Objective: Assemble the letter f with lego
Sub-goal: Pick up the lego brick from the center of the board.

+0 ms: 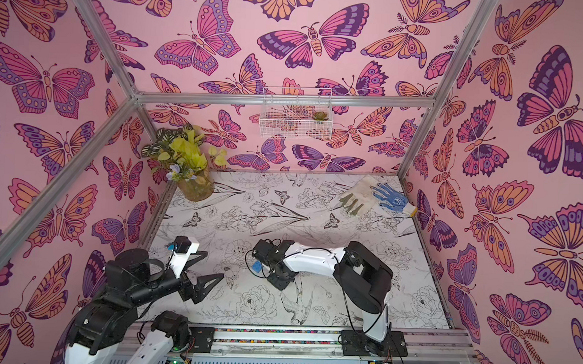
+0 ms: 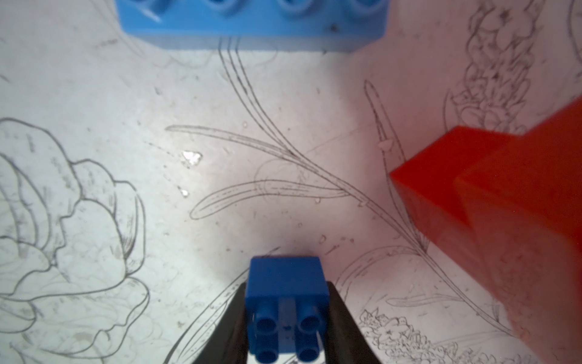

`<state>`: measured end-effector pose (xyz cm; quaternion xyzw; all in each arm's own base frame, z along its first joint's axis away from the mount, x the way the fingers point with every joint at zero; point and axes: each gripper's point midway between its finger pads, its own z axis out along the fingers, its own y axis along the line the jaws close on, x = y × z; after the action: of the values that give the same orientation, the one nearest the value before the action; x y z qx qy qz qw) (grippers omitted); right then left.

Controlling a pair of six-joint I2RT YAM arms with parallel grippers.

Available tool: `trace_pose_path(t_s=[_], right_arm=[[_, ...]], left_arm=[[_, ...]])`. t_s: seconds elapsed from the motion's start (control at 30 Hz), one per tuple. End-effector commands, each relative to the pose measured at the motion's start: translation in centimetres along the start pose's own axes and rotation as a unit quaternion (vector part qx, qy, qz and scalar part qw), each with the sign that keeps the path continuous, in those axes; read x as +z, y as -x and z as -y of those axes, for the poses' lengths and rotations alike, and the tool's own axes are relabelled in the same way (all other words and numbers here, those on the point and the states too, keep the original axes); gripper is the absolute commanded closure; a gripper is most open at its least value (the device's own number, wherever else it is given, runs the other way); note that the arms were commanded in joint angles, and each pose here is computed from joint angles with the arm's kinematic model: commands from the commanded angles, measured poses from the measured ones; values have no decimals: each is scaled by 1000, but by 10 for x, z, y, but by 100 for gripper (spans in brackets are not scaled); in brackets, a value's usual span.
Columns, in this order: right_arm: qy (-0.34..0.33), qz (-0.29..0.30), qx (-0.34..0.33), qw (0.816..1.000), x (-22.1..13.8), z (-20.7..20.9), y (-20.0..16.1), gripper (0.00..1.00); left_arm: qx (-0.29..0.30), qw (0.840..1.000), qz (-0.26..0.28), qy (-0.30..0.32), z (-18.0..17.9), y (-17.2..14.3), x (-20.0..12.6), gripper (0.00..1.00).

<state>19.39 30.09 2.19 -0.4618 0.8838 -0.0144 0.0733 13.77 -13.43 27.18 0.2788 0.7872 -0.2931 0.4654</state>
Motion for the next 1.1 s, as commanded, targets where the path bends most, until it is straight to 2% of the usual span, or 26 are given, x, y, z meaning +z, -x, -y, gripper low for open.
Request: trace_pose_path(t_s=[0.0, 0.43, 0.67, 1.07], right_arm=[[7, 4, -19, 1000, -23, 2, 3, 72], [36, 36, -113, 992, -90, 1, 21, 74], [87, 65, -185, 977, -119, -5, 29, 75], [114, 62, -288, 949, -130, 11, 31, 72]], left_arm=[[5, 1000, -3, -7, 1, -3, 3, 0], [7, 1000, -1, -7, 2, -2, 2, 0], [9, 1000, 0, -9, 3, -3, 1, 0], [18, 1000, 11, -10, 6, -2, -3, 0]])
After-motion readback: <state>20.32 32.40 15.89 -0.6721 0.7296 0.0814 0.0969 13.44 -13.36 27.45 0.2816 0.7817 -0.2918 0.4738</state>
